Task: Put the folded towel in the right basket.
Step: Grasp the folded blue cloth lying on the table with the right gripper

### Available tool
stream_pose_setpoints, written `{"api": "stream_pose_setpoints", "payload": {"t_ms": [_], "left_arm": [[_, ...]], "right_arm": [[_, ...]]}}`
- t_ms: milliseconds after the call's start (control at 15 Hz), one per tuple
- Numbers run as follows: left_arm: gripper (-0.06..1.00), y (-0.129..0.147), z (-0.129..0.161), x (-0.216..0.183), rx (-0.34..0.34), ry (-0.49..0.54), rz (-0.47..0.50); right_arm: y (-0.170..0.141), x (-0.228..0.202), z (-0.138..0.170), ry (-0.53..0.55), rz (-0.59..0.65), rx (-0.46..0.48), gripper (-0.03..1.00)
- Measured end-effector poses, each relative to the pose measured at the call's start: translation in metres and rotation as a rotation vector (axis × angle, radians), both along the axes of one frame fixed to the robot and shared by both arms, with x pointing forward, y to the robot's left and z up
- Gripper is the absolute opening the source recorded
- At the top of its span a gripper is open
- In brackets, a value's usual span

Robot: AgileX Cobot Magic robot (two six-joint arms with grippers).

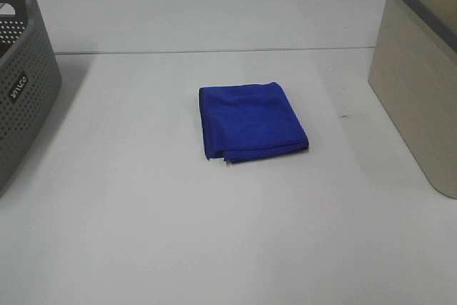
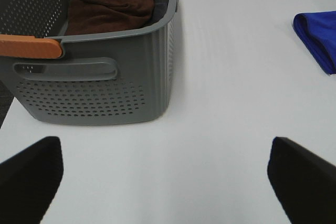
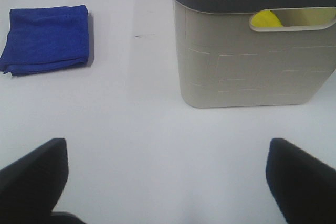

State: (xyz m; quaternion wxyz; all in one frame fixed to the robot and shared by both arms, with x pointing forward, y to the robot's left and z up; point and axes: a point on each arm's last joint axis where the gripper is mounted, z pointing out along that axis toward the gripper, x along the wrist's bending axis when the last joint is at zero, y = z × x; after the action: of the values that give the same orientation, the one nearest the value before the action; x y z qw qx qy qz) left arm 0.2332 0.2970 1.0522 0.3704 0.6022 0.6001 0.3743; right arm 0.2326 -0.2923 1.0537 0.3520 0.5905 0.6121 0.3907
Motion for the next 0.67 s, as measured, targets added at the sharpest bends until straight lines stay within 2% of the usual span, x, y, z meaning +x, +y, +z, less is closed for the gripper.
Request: {"api": "stream_pose_setpoints", "payload": {"t_ms": [667], "left_arm": [[0.99, 0.0000, 0.0000, 0.0000, 0.000, 0.000, 0.000]], "right_arm": [[0.0000, 0.0000, 0.0000, 0.000, 0.000, 0.000, 0.97]]}}
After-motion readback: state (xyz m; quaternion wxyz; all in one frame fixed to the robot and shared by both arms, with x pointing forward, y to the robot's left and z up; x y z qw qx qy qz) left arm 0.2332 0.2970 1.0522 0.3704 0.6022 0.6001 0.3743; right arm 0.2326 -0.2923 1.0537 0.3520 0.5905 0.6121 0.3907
